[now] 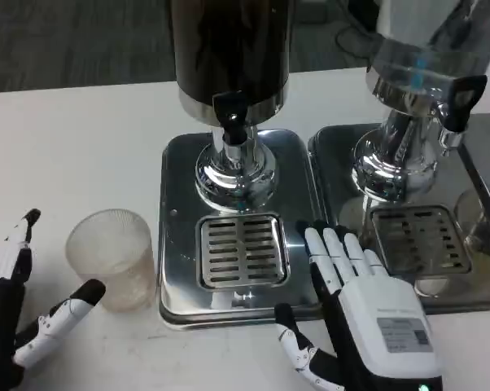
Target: Grasp the cup under the faucet to collect the drink, then remove the cup.
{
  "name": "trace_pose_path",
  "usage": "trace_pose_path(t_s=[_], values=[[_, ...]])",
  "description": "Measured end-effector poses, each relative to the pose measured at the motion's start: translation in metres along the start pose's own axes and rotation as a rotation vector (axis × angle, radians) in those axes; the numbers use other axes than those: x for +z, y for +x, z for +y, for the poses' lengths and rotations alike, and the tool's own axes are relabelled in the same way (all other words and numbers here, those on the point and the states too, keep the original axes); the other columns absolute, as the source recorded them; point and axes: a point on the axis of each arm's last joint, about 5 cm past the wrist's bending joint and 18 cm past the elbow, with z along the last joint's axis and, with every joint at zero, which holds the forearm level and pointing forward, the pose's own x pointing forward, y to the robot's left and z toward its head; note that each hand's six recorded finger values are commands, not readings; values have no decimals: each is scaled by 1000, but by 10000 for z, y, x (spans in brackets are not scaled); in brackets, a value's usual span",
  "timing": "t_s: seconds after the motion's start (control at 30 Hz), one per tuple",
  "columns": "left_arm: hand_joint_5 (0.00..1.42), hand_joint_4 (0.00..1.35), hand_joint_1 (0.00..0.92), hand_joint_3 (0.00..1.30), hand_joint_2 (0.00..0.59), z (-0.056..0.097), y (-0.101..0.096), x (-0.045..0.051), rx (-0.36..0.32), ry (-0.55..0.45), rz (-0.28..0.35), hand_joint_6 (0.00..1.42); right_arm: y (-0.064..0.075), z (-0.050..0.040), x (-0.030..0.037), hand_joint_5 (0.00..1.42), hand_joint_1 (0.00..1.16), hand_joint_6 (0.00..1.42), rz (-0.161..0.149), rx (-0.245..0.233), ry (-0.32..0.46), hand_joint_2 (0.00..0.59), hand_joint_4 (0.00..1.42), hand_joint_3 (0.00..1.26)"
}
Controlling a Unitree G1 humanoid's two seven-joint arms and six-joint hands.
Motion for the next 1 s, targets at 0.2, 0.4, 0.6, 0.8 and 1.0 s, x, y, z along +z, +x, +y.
trace_pose_path(t_s=[0.2,0.4,0.6,0.8,1.0], values=[[0,0,100,0,0,-73,83,4,-23,26,-18,0,19,1,5,0,382,95,3,-4,10,443,0,28],[7,0,131,0,3,-134,139,13,-30,64,-26,0,15,6,12,0,389,115,1,-2,15,451,0,26],[44,0,185,0,4,-202,144,-3,-36,83,-22,0,8,15,16,0,388,122,3,2,16,444,0,57],[72,0,263,0,29,-225,182,1,-23,75,-32,0,3,25,18,0,391,125,4,8,17,451,0,72],[119,0,266,0,31,-240,246,4,-22,68,-39,0,-8,41,46,0,392,127,8,12,28,450,0,79]])
